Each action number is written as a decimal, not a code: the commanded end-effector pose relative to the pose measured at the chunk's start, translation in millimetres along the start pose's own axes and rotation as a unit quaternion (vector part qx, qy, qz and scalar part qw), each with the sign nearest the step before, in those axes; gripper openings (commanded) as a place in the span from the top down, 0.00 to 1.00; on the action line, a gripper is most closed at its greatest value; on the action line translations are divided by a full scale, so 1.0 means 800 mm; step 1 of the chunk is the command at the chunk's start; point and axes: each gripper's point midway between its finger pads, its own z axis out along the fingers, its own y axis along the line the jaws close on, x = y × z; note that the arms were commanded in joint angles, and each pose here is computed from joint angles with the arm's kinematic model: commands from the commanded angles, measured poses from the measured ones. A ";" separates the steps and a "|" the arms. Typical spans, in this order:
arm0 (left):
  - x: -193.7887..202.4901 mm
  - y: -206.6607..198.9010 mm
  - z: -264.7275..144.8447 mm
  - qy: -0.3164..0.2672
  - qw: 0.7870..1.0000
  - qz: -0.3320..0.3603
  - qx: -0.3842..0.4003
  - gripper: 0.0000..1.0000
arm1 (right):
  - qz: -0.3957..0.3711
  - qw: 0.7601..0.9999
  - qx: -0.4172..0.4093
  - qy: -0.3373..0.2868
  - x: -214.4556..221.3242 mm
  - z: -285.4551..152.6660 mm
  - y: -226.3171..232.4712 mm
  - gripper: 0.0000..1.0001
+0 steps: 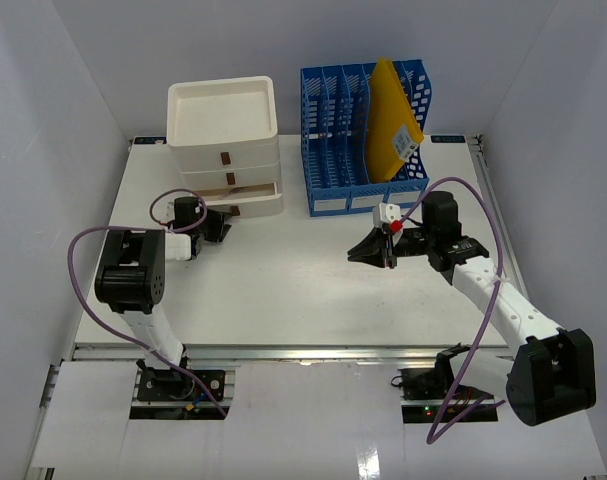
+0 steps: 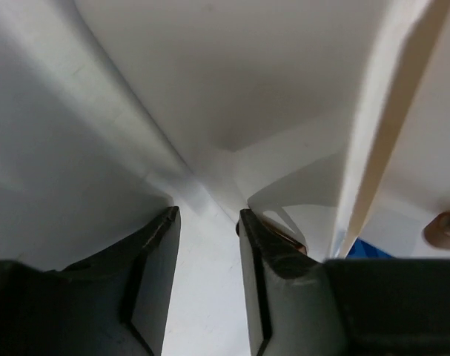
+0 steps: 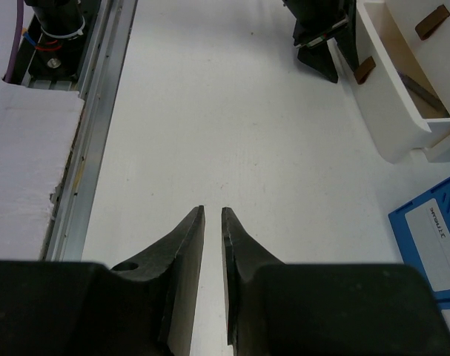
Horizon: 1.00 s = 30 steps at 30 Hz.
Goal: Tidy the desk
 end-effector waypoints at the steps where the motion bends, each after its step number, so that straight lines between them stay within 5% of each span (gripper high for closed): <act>1: -0.012 -0.047 0.016 -0.010 0.999 0.004 0.036 0.47 | -0.010 1.000 -0.007 -0.003 0.001 -0.001 0.003 0.79; 21: -0.017 -0.081 0.040 0.003 0.997 0.034 0.064 0.36 | -0.007 1.000 0.003 0.006 0.010 -0.004 -0.003 0.79; 30: 0.024 -0.087 -0.049 0.064 0.970 0.156 0.173 0.35 | 0.003 1.000 0.027 0.012 0.011 -0.015 -0.015 0.78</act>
